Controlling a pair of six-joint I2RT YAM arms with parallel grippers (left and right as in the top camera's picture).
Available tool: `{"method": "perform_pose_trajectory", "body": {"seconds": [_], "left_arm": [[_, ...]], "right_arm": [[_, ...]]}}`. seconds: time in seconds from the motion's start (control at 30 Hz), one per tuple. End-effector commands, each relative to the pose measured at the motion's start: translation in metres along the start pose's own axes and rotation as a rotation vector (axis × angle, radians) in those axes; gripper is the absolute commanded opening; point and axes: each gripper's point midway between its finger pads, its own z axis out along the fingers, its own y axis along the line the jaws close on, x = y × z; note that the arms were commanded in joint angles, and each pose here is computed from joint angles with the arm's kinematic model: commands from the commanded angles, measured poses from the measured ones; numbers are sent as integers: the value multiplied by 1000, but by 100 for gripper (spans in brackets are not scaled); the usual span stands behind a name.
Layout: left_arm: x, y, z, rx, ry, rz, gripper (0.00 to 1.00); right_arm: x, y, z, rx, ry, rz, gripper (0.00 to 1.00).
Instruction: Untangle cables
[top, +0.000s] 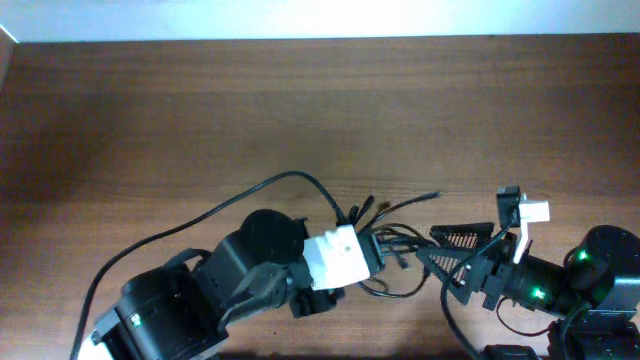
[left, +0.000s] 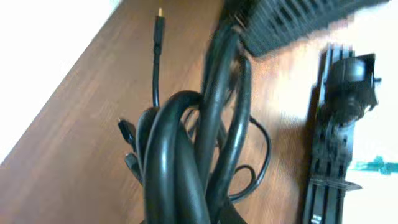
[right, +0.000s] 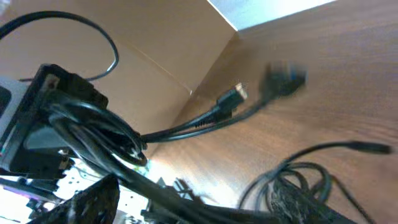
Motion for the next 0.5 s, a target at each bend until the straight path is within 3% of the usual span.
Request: {"method": "perform_pose_trajectory", "body": {"seconds": [0.0, 0.17, 0.3, 0.47], "left_arm": [[2, -13, -1, 74, 7, 197, 0], [-8, -34, 21, 229, -36, 259, 0], [-32, -57, 17, 360, -174, 315, 0], [-36, -61, 36, 418, -181, 305, 0]], "right_arm": [[2, 21, -2, -105, 21, -199, 77], [8, 61, -11, -325, 54, -437, 78], [9, 62, -11, -331, 57, -437, 72], [11, 64, -13, -348, 65, -436, 64]]}}
